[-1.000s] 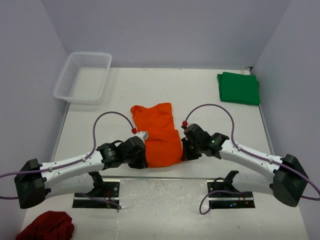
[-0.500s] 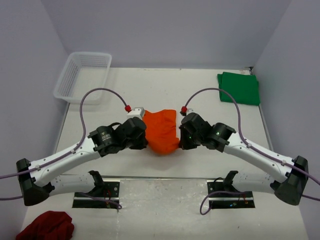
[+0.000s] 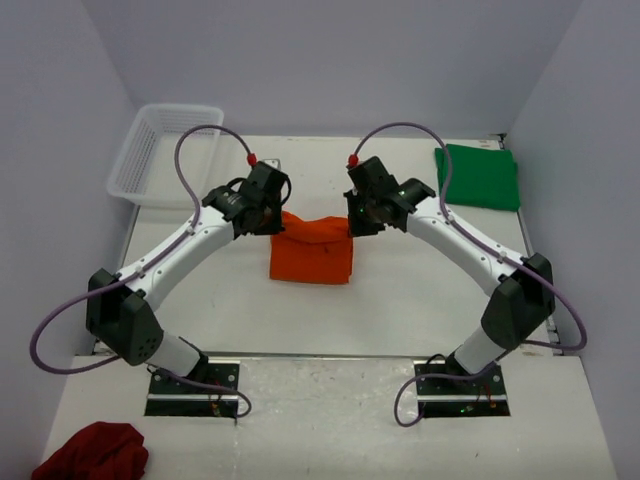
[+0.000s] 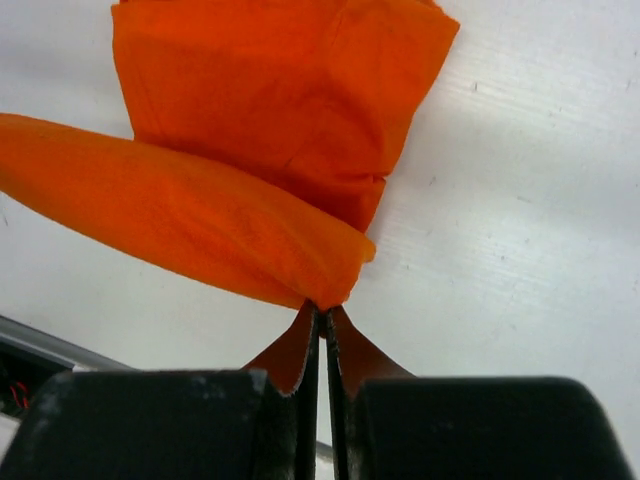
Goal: Fold and stack the t-shirts
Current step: Fold the long partially folded tshirt into a neat square, then smooth out wrinkles on the folded tshirt
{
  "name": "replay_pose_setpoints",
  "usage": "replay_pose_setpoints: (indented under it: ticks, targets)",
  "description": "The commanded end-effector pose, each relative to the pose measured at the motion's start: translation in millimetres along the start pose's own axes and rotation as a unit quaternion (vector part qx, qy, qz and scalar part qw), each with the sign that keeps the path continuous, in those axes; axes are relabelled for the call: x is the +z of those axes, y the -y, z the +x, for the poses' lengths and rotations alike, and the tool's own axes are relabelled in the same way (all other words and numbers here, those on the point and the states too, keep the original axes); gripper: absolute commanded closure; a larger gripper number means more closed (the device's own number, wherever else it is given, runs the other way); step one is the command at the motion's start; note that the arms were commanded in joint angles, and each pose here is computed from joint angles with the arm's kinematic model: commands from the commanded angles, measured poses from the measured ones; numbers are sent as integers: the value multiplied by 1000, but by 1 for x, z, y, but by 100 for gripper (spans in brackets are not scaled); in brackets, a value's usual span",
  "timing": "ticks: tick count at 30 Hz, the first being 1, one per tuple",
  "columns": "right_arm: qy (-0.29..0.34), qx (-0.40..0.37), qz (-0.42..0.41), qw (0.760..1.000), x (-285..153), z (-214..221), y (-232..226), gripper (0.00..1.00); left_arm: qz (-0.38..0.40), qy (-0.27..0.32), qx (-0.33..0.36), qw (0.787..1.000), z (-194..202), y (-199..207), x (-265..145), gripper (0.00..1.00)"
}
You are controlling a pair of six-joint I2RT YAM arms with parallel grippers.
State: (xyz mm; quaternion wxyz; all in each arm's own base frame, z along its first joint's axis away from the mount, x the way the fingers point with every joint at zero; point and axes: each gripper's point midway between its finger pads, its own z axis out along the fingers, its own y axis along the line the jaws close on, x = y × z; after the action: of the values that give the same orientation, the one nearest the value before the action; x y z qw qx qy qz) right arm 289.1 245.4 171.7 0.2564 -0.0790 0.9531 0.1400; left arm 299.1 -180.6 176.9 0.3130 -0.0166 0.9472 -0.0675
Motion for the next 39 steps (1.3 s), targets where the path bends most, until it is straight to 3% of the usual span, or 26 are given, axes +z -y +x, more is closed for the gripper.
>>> replay_pose_setpoints:
  ticks: [1,5,7,8,9,10,11,13,14,15,18,20,21,22,24,25,28,29,30,31,32,33,35,39]
  targets:
    - [0,-15,-10,1000,12,-27,0,100,9,18,23,1000,-35,6,19,100]
    - [-22,-10,-22,999,42,-43,9,100,-13,25,33,999,-73,10,50,100]
    - [-25,-7,-28,999,53,-61,11,100,-47,7,22,999,-81,-8,82,100]
    - [-45,-2,-21,999,75,-61,22,100,-40,19,13,999,-100,-7,83,100]
    - [-29,-4,-24,999,79,-81,22,96,-56,17,10,998,-106,-20,103,95]
    - [-23,-13,-20,999,86,-92,29,85,-66,21,4,998,-114,-28,112,92]
    - [-50,-3,-23,998,116,-92,45,67,-83,26,3,996,-127,-37,127,85]
    - [-24,5,-14,1000,114,-137,53,60,-91,51,-15,994,-158,-56,138,71]
    - [-25,8,-20,999,118,-146,59,53,-105,32,-29,994,-155,-66,139,68]
    - [-33,8,-14,999,133,-147,65,50,-118,33,-30,992,-158,-72,144,58]
    - [-5,1,3,1000,104,-162,68,34,-84,82,-28,993,-180,-65,128,31]
    - [8,11,-3,1000,89,-157,65,32,-89,90,-25,992,-180,-64,117,30]
    - [-20,15,-16,1000,92,-132,64,32,-95,101,-31,990,-183,-65,103,30]
    - [7,17,-25,1000,69,-138,57,32,-100,93,-30,990,-173,-64,102,30]
    - [-14,12,1,1000,70,-112,57,36,-72,88,-22,993,-163,-48,93,32]
    - [-8,5,-2,1000,61,-107,50,43,-52,70,-19,996,-147,-38,98,37]
    - [-27,-5,-31,999,61,-75,29,58,1,44,1,999,-116,-3,98,65]
    - [-30,1,-33,999,62,-69,28,58,24,36,4,999,-108,9,95,89]
    - [-40,9,-36,999,68,-56,29,59,44,28,7,999,-99,21,95,100]
    - [-44,14,-59,997,67,-50,22,70,69,12,4,998,-85,32,99,100]
    - [-31,17,-69,997,59,-51,20,91,88,12,7,996,-80,41,96,100]
    - [-34,29,-70,997,64,-42,22,100,109,-3,15,994,-64,53,98,100]
    - [-51,27,-129,990,65,-27,6,100,147,-7,17,989,-57,69,95,100]
    - [-88,30,-207,974,70,-2,-19,100,135,-2,12,991,-54,63,105,100]
